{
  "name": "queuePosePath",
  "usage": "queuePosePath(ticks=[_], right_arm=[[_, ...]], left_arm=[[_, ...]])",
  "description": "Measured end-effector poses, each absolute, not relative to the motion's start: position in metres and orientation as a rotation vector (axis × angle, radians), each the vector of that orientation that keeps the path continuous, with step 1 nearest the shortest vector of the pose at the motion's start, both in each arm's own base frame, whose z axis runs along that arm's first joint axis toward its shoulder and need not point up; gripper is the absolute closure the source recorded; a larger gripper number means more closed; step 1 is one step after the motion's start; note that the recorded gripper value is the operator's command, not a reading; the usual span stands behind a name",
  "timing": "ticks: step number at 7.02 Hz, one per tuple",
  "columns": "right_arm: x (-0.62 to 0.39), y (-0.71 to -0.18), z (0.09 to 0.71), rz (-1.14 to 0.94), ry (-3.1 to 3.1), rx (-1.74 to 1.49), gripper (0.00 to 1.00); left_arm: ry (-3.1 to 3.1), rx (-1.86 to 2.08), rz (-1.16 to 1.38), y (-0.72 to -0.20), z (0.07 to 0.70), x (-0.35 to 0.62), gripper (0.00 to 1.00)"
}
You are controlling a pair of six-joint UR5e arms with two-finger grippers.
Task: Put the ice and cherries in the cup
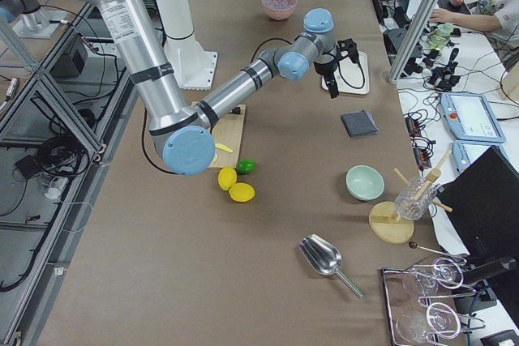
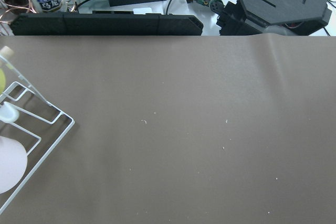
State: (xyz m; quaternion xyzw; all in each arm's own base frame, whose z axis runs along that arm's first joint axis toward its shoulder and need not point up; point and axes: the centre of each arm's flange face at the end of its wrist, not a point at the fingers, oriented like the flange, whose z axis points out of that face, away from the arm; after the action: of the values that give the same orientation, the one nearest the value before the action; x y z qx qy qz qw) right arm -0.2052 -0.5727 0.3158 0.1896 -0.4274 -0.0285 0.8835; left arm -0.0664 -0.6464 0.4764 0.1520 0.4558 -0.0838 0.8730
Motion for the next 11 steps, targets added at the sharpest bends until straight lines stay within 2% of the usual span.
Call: queuePosePath(ticks=[3, 6, 11], right_arm=[[-0.121, -0.551, 0.373, 0.004, -0.86, 0.366, 0.0], [-0.098, -0.54, 0.407, 0.049, -0.822, 0.337, 0.0], [-0.064, -0.538, 0.429, 0.113, -0.838, 0.255, 0.0]], left_arm=[[0.941, 0.284, -0.213, -0.651, 0.477, -0.077, 0.02], [0.883, 0.268, -0.237, -0.65, 0.497, -0.076, 0.02], [0.889, 0.223, -0.259, -0.653, 0.494, -0.077, 0.02]])
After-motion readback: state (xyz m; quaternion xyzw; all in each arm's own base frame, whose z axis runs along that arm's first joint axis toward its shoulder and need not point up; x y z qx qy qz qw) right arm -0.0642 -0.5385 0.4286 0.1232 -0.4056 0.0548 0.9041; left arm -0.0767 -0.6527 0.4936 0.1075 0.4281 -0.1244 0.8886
